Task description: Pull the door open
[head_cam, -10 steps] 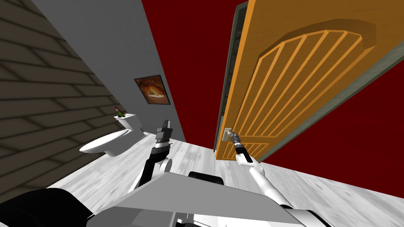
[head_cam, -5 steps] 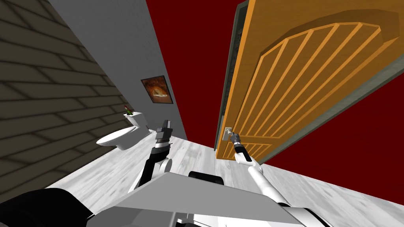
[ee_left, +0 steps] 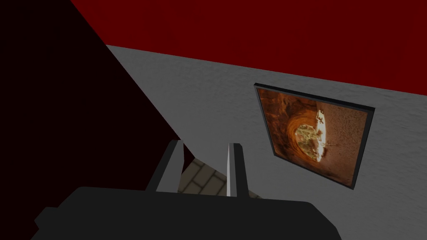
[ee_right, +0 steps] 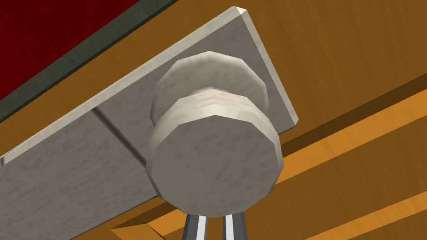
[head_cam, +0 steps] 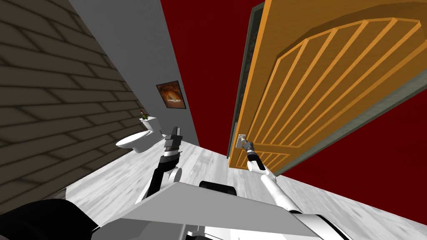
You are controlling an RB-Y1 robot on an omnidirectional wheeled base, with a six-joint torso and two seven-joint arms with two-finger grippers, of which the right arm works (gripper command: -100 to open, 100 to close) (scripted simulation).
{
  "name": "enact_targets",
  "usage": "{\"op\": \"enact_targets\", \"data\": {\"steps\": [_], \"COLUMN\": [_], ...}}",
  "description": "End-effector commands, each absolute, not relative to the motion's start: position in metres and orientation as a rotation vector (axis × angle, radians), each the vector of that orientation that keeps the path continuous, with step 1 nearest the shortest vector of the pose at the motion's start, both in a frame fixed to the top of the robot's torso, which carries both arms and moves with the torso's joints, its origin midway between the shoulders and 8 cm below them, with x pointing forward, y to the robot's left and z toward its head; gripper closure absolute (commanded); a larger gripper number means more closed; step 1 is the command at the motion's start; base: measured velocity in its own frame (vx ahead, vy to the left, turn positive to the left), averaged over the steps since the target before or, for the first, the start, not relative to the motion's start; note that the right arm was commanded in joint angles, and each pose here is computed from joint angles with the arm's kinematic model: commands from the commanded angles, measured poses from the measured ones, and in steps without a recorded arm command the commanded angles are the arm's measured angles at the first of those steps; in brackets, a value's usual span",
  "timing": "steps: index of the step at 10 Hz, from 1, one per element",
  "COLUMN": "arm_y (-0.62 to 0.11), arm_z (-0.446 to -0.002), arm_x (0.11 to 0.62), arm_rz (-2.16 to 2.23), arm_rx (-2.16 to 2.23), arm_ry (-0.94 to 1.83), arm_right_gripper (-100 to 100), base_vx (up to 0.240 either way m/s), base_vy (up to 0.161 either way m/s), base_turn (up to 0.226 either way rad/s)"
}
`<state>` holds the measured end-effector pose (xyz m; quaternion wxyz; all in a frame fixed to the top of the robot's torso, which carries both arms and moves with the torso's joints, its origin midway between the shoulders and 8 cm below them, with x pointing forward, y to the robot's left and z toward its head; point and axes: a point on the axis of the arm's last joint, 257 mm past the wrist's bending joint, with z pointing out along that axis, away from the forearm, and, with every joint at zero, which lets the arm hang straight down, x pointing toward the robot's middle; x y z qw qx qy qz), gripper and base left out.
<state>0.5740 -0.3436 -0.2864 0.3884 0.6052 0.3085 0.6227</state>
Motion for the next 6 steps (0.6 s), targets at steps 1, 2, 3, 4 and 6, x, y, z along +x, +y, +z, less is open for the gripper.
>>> {"op": "enact_targets", "data": {"steps": [1, 2, 3, 4, 6], "arm_y": [-0.3302, -0.3302, -0.3305, -0.3307, -0.3310], "arm_z": [-0.2730, -0.2730, -0.2738, -0.2747, -0.2766], "arm_x": [0.5799, 0.5799, 0.5809, 0.5820, 0.5841], "arm_rz": [1.642, 1.642, 1.671, 1.700, 1.754], "arm_rx": [1.536, 1.536, 1.572, 1.608, 1.675], "arm_ry": [0.753, 0.753, 0.712, 0.670, 0.585], "arm_right_gripper": [100, 100, 100, 100, 100], "base_vx": [-0.053, -0.018, -0.025, -0.044, -0.089], "base_vy": [-0.033, -0.007, -0.024, -0.051, -0.071], "base_turn": [0.065, 0.000, 0.057, 0.141, 0.139]}}
